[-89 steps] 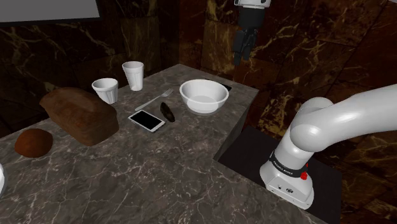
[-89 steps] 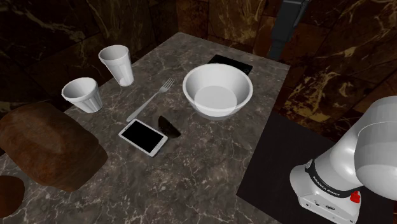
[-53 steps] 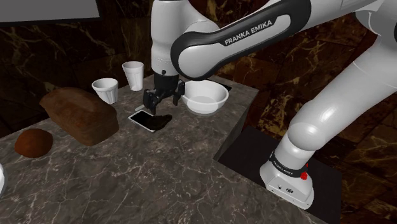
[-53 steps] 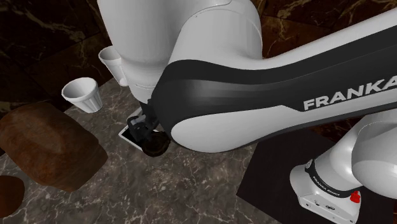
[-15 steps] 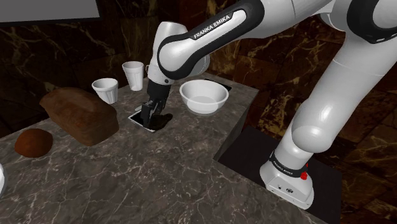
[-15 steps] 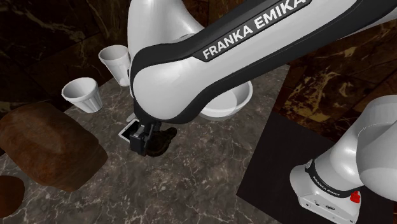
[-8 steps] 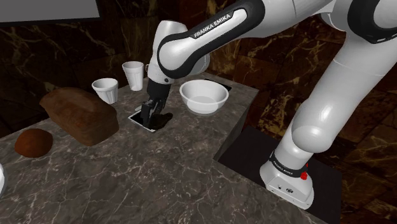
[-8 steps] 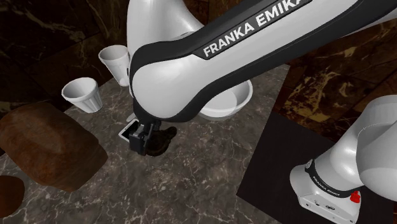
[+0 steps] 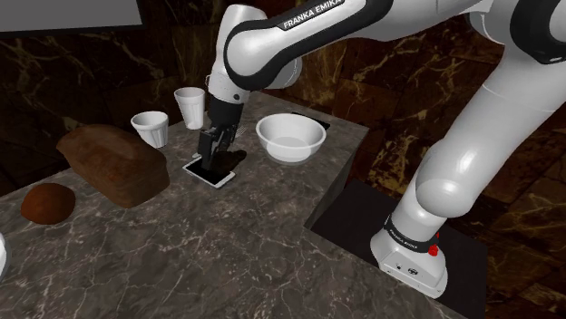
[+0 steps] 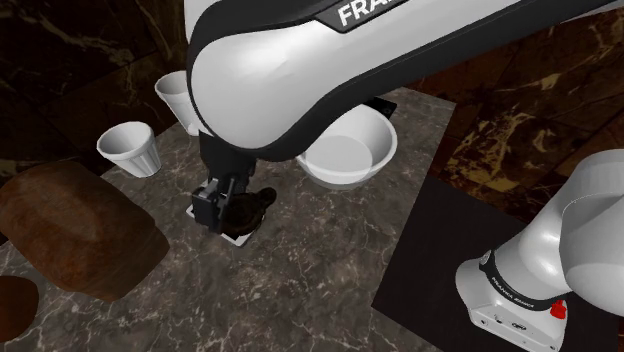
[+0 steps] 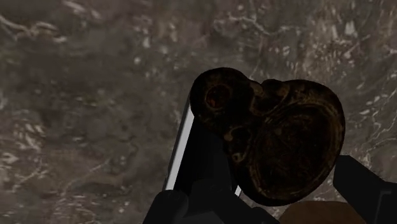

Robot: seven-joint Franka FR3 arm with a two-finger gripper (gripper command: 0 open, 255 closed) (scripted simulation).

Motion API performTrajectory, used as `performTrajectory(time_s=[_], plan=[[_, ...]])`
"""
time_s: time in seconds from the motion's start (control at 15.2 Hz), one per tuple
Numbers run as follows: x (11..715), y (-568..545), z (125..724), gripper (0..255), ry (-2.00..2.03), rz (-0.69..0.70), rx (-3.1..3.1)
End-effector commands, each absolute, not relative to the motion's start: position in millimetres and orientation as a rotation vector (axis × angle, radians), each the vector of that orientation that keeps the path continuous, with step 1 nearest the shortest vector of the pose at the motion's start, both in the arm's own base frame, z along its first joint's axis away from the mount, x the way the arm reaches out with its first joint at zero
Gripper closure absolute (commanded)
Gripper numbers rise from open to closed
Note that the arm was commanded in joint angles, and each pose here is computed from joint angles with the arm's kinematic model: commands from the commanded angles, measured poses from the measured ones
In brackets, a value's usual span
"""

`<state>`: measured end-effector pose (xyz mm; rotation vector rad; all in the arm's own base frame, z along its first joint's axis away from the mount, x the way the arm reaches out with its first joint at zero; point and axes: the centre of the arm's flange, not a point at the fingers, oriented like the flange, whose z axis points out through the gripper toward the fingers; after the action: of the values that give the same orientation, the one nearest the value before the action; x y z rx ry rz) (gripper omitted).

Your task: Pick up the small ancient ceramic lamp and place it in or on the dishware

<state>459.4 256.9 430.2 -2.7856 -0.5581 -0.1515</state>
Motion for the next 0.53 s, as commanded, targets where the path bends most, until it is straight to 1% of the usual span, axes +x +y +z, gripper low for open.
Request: performTrajectory(time_s=[0.0, 0.46], plan=[[459, 257, 441, 255, -0.558, -0.151, -2.786], [459, 257, 478, 255, -0.558, -0.151, -2.786]])
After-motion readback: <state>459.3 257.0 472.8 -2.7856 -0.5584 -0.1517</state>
